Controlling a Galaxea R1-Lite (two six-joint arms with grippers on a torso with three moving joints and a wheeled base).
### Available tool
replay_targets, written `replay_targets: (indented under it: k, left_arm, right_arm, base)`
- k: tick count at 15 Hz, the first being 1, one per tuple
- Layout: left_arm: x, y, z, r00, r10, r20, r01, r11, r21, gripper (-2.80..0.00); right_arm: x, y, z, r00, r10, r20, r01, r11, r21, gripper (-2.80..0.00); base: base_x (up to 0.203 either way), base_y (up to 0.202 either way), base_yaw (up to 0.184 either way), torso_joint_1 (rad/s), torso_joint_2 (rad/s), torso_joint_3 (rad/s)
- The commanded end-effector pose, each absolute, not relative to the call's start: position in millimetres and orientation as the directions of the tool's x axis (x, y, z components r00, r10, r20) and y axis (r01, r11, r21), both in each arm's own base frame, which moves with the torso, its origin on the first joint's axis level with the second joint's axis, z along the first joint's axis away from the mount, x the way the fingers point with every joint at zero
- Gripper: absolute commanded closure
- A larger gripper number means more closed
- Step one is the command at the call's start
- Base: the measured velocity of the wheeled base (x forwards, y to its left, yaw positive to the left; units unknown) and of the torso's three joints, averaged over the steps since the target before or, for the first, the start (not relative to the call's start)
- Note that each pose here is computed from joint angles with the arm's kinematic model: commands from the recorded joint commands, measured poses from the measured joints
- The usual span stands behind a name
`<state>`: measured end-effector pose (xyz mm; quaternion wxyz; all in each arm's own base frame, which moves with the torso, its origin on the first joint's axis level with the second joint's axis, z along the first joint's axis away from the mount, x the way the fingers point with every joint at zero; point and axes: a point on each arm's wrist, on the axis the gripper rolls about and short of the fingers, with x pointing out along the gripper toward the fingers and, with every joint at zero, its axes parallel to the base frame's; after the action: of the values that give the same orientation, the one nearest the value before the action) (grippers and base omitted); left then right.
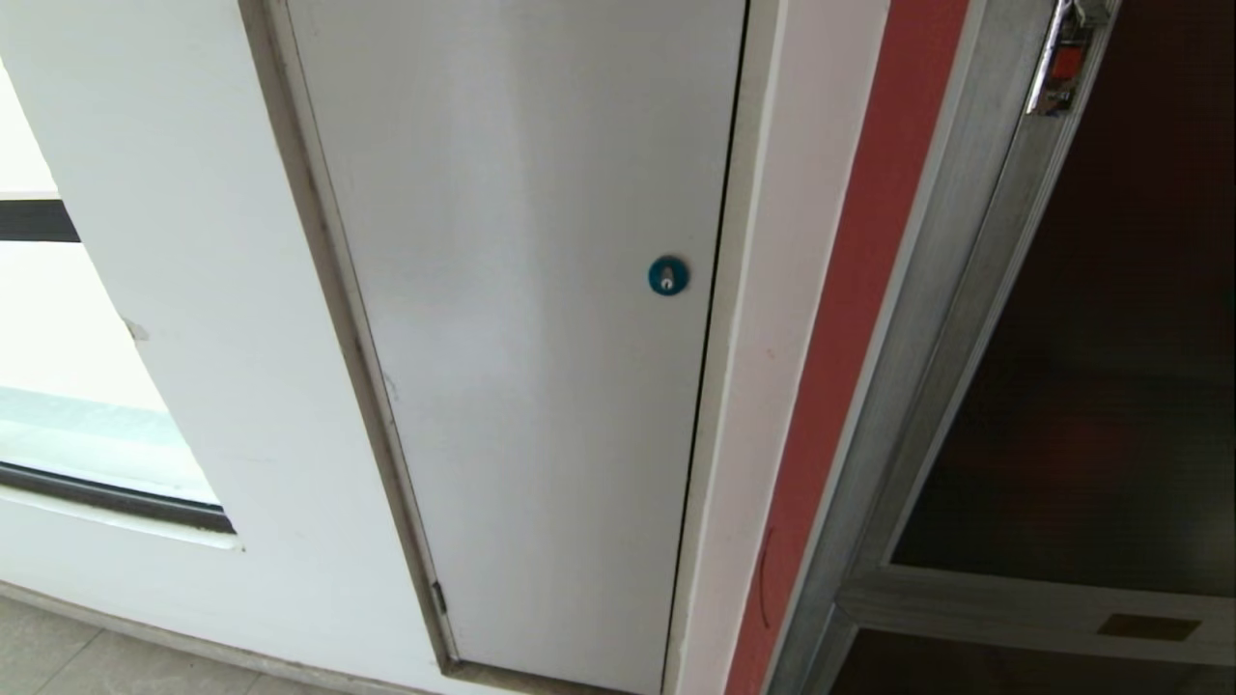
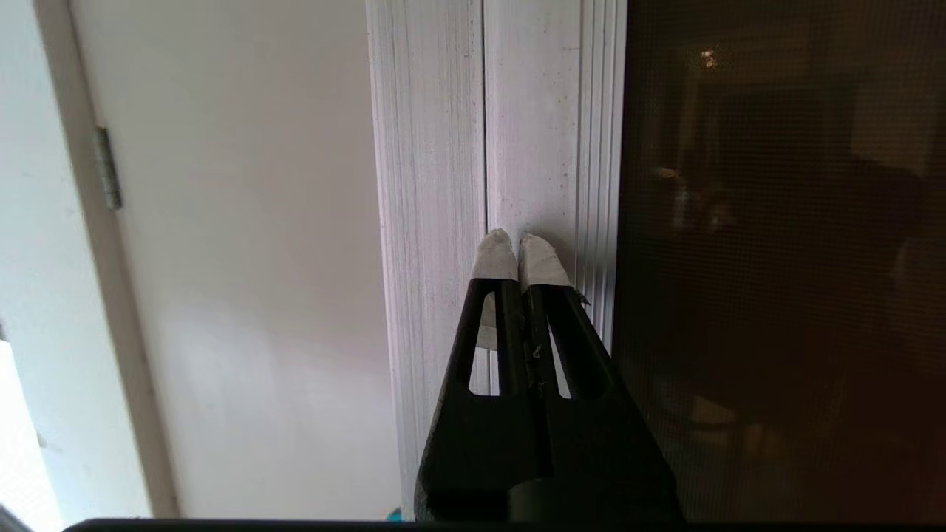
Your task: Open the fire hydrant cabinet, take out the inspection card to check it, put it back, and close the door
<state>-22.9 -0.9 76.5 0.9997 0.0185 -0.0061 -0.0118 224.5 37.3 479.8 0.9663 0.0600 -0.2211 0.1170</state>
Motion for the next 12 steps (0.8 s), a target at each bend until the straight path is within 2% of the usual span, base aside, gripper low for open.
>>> replay_targets:
  k: [1,12]
  left_arm:
    - [-22,-1,75,1.0,-0.023,0.005,0.023,0.999,0.036,0.0]
    - [-22,-1,75,1.0,-0.023,0.005,0.023,0.999,0.037,0.0]
  right_arm:
    - [233,37,476,0.886,0.179,0.427,-0.229,0.971,0.069,0.0]
    - [256,21,465,0.916,0.114,0.385,-0.154,0.985,0.075,0.0]
  base:
    - [0.0,0.0,0.0,0.0,0.0,0.0]
    - [0.0,0.0,0.0,0.0,0.0,0.0]
